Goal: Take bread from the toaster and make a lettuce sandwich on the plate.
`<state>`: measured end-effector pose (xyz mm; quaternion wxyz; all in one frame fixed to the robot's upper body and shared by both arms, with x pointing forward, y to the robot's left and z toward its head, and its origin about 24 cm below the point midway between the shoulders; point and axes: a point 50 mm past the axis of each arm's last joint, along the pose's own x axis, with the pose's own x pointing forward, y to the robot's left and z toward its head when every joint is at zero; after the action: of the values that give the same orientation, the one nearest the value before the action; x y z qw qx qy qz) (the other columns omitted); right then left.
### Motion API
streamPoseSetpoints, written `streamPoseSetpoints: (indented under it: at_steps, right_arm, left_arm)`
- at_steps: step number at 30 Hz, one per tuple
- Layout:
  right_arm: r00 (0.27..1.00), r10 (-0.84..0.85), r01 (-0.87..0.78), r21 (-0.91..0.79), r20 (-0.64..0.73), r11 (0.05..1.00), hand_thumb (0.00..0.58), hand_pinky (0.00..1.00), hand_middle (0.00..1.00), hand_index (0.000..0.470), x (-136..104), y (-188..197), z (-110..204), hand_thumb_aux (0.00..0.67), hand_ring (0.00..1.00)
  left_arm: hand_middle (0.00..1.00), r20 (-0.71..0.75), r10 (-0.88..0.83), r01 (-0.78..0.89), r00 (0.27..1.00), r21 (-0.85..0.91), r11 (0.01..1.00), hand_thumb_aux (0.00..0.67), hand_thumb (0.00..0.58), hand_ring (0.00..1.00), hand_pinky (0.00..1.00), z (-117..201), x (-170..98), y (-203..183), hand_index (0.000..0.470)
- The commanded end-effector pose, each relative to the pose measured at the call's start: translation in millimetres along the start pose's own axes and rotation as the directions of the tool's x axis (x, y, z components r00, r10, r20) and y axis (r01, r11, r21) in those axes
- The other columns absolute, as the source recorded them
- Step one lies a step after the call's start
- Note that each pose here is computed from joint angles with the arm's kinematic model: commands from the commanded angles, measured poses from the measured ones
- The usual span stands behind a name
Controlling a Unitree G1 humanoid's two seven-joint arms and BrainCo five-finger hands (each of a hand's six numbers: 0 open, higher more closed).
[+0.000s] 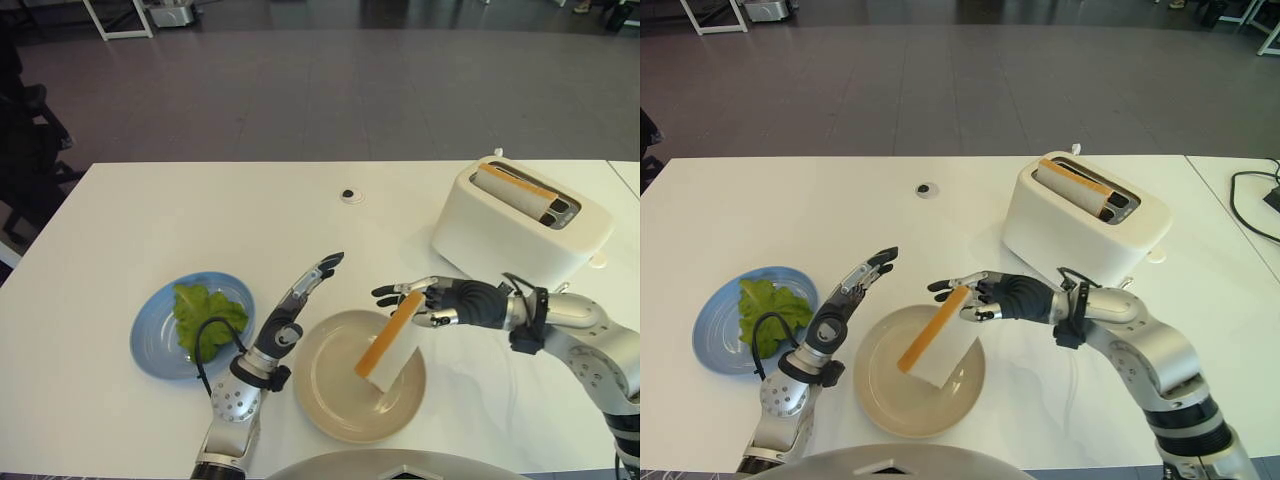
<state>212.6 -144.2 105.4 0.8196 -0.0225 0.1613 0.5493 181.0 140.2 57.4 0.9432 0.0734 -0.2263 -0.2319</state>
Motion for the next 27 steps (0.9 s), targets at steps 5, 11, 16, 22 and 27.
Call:
streamPoseSetpoints:
  at_steps: [5, 11, 16, 22, 27]
  right_arm:
    - [0.994, -0.101, 0.090, -0.222, -0.040, 0.971, 0.580, 0.00, 0.00, 0.470, 34, 1, -11, 0.670, 0.00]
    - [0.986, -0.158, 0.122, -0.440, -0.045, 0.890, 0.000, 0.00, 0.00, 0.000, 41, 0, -13, 0.000, 0.00]
    - [0.983, -0.184, 0.162, -0.491, 0.003, 0.856, 0.000, 0.00, 0.00, 0.000, 41, -7, -5, 0.000, 0.00]
    - [0.976, -0.181, 0.216, -0.546, 0.118, 0.809, 0.000, 0.00, 0.00, 0.000, 37, -9, 9, 0.000, 0.00]
    - [0.931, -0.236, 0.356, -0.559, 0.277, 0.748, 0.000, 0.00, 0.00, 0.000, 15, -20, 19, 0.000, 0.00]
  left_arm:
    - [0.00, 0.028, 0.034, -0.034, 0.999, 0.009, 0.999, 0.000, 0.000, 0.00, 0.00, 2, 3, 8, 0.000]
    - [0.00, 0.037, 0.042, -0.043, 0.998, 0.009, 0.999, 0.000, 0.000, 0.00, 0.00, 4, 3, 9, 0.000]
    - [0.00, 0.042, 0.046, -0.046, 0.998, 0.010, 0.999, 0.000, 0.000, 0.00, 0.00, 6, 3, 11, 0.000]
    - [0.00, 0.070, 0.087, -0.097, 0.994, 0.161, 0.982, 0.000, 0.000, 0.00, 0.00, 37, 2, 32, 0.000]
    - [0.00, -0.321, 0.089, 0.164, 0.943, 0.681, 0.714, 0.000, 0.000, 0.00, 0.00, 52, -25, 96, 0.000]
